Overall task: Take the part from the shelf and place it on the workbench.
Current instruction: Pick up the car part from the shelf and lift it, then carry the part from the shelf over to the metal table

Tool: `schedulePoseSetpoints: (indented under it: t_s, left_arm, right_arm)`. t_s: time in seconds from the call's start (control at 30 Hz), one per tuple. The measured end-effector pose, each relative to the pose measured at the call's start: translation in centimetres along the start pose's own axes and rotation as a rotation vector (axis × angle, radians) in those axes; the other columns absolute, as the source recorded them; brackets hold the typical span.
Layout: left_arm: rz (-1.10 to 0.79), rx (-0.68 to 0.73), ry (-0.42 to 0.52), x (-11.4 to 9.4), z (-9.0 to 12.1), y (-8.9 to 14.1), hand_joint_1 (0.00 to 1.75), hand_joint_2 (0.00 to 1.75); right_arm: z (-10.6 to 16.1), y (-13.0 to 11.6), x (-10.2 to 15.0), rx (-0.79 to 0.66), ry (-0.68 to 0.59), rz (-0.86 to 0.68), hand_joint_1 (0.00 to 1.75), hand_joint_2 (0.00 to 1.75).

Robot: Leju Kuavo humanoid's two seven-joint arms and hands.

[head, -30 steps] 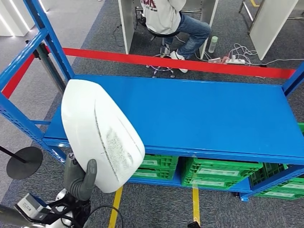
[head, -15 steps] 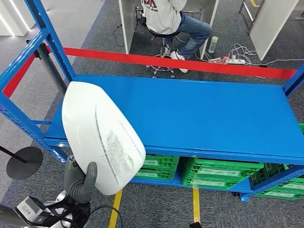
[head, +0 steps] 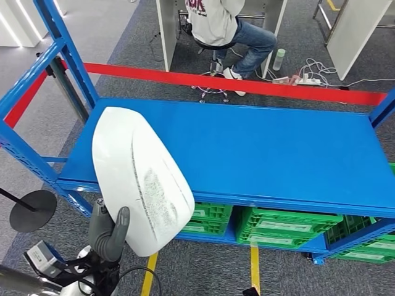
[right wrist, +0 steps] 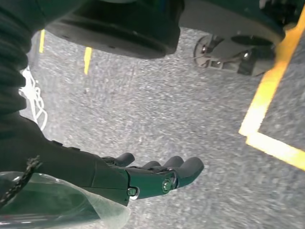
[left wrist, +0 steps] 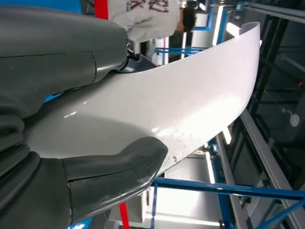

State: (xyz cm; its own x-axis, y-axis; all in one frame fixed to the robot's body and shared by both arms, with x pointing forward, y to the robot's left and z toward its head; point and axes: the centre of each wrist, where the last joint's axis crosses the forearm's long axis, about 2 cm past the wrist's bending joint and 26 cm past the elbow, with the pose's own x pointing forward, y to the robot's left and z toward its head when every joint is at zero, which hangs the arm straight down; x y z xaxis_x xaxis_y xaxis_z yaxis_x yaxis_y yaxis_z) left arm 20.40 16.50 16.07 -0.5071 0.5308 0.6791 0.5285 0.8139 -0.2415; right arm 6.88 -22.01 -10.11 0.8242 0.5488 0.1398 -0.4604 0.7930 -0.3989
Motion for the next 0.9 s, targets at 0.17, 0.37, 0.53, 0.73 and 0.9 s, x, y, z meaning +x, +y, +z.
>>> schedulePoseSetpoints:
  t_s: [0.17,0.37,0.53,0.73,0.9]
  left_arm:
    - [-0.031,0.015,0.011,-0.06,0.08,-0.05,1.75,1.75]
    - [0.059,0.039,0.051,-0.21,0.44,-0.28,1.75,1.75]
    - [0.083,0.012,0.049,-0.23,0.55,-0.4,1.75,1.75]
    - [0.086,0.002,0.043,-0.27,0.59,-0.56,1.75,1.75]
    - [0.099,-0.006,0.061,-0.39,0.7,-0.61,1.75,1.75]
  right_arm:
    - [0.13,0.15,0.42,-0.014,0.018,-0.008,0.0,1.75]
    - [0.19,0.26,0.52,-0.017,0.032,-0.015,0.0,1.75]
    - [0.25,0.37,0.57,-0.013,0.027,-0.009,0.0,1.75]
    - [0.21,0.29,0.67,-0.015,0.022,-0.008,0.0,1.75]
    - [0.14,0.07,1.04,-0.016,0.018,-0.01,0.0,1.75]
